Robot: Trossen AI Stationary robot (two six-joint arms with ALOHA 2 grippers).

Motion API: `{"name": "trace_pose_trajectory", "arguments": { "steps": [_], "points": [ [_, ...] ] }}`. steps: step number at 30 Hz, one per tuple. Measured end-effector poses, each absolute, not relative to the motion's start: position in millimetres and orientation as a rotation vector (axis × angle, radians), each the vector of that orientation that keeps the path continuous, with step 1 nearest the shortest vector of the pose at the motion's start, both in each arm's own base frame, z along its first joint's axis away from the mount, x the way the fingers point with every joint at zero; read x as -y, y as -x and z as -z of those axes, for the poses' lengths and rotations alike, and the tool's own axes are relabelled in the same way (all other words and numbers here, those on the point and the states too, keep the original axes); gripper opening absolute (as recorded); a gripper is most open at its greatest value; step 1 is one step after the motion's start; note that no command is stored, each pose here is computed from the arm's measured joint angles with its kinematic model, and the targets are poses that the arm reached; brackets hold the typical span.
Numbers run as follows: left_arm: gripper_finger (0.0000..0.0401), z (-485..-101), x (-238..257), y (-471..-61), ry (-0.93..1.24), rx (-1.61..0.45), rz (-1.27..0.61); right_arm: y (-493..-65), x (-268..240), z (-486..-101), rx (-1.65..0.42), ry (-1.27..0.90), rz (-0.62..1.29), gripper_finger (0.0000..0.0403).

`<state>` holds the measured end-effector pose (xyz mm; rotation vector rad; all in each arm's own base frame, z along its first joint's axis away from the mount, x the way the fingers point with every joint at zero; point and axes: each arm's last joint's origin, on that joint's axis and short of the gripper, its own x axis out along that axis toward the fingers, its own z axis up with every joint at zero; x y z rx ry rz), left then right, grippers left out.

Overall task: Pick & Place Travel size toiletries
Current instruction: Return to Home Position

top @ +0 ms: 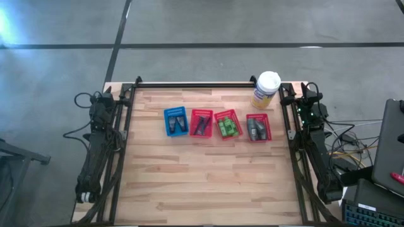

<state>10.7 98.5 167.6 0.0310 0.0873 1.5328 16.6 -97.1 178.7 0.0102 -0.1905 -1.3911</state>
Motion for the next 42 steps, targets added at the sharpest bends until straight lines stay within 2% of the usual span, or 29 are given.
{"name": "trace_pose_trajectory", "arguments": {
  "steps": [25, 42],
  "points": [
    [0.0284, -167.6, -98.5, -10.7, -0.031, -0.087, -1.532, -16.6, 97.1, -178.6, 0.190, -0.010, 1.391, 0.0359],
    [0.0284, -167.6, -98.5, -10.7, -0.031, -0.087, -1.533, -16.6, 97.1, -178.7, 0.190, -0.010, 1.391, 0.0325]
  ]
}}
